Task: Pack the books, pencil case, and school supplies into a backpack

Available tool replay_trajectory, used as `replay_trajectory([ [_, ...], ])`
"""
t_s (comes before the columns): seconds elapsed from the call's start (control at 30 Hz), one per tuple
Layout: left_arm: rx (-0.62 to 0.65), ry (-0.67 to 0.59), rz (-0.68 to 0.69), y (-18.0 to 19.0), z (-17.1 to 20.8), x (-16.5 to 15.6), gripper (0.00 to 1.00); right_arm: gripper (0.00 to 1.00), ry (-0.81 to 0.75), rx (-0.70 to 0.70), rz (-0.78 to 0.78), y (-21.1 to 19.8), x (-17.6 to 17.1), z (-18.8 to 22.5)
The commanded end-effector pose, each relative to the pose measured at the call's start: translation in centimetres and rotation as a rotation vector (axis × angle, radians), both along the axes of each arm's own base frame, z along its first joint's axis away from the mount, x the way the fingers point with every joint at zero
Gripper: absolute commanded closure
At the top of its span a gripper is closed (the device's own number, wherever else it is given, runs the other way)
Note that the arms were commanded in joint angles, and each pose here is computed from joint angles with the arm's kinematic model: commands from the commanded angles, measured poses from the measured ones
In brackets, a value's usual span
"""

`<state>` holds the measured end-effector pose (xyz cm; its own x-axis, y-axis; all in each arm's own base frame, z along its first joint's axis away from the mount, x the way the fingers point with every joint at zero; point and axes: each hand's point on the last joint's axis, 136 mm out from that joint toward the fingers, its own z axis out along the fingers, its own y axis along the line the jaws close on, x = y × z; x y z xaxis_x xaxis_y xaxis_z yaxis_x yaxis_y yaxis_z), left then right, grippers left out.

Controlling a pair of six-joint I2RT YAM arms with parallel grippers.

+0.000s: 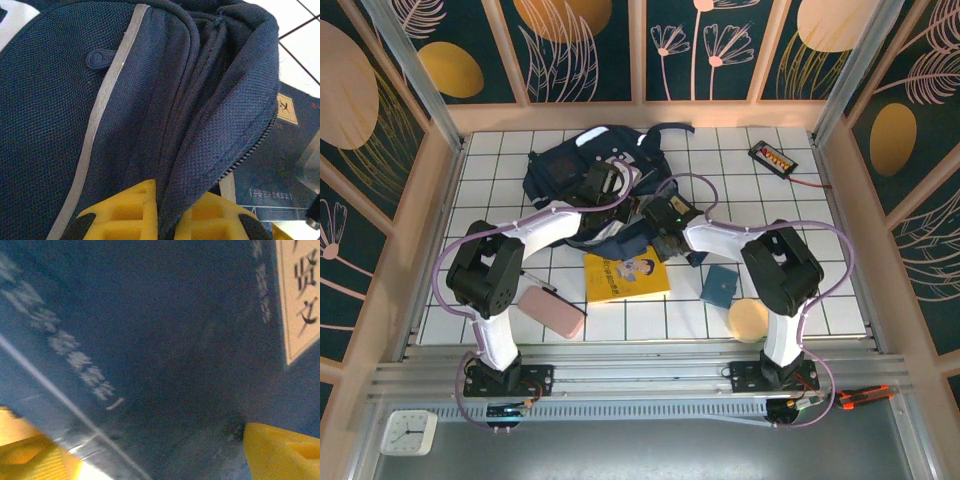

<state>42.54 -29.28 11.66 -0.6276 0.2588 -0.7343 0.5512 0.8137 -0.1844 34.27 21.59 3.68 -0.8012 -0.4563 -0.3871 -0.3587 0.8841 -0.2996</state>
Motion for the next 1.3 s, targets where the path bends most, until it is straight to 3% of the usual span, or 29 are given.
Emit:
replay_trajectory([
  [0.0,-0.054,-0.003,-0.007,-0.5,1.3,0.0,1.0,0.18,-0.088,-0.123,0.008,-0.8,1.9,1.4],
  [0.27,-0.054,-0.002,-0.012,-0.6,1.3,-0.1,1.0,0.22,-0.068,-0.187,0.044,-0.5,3.1,-0.9],
  [0.33,-0.054,-0.002,-0.012,-0.7,1.3,0.0,1.0,0.33,-0.074,-0.195,0.049,-0.4,3.4,-0.8],
  [0.37,-0.053,-0.003,-0.011,-0.6,1.3,0.0,1.0,0.42,-0.083,-0.196,0.053,-0.3,3.5,-0.5],
  [0.43,-0.051,-0.005,-0.008,-0.6,1.4,0.1,1.0,0.73,-0.113,-0.201,0.06,-0.3,3.9,0.5],
  [0.5,-0.048,-0.01,-0.004,-0.6,1.6,0.3,1.0,0.96,-0.149,-0.209,0.056,-0.6,4.2,2.1],
  [0.53,-0.049,-0.013,-0.005,-0.7,1.8,0.4,1.0,1.0,-0.161,-0.21,0.053,-0.8,4.2,2.8],
  [0.67,-0.051,-0.049,0.018,-0.5,3.9,1.0,1.0,1.0,-0.194,-0.154,-0.016,-2.5,4.1,7.3],
  [0.77,-0.045,-0.099,0.047,0.0,6.3,1.7,1.0,1.0,-0.186,0.099,-0.108,-2.9,4.3,12.0],
  [0.9,-0.032,-0.166,0.093,0.8,9.9,2.5,1.0,1.0,-0.092,0.765,-0.202,-1.9,4.9,18.2],
  [1.0,-0.026,-0.201,0.116,1.3,12.0,2.8,1.0,1.0,-0.04,1.159,-0.227,-1.2,4.9,21.6],
  [1.1,-0.027,-0.225,0.13,1.5,13.6,3.0,1.0,1.0,0.014,1.39,-0.246,-0.1,5.0,23.2],
  [1.27,-0.031,-0.245,0.156,1.6,15.4,3.6,1.0,1.0,0.13,1.617,-0.356,1.3,5.8,21.7],
])
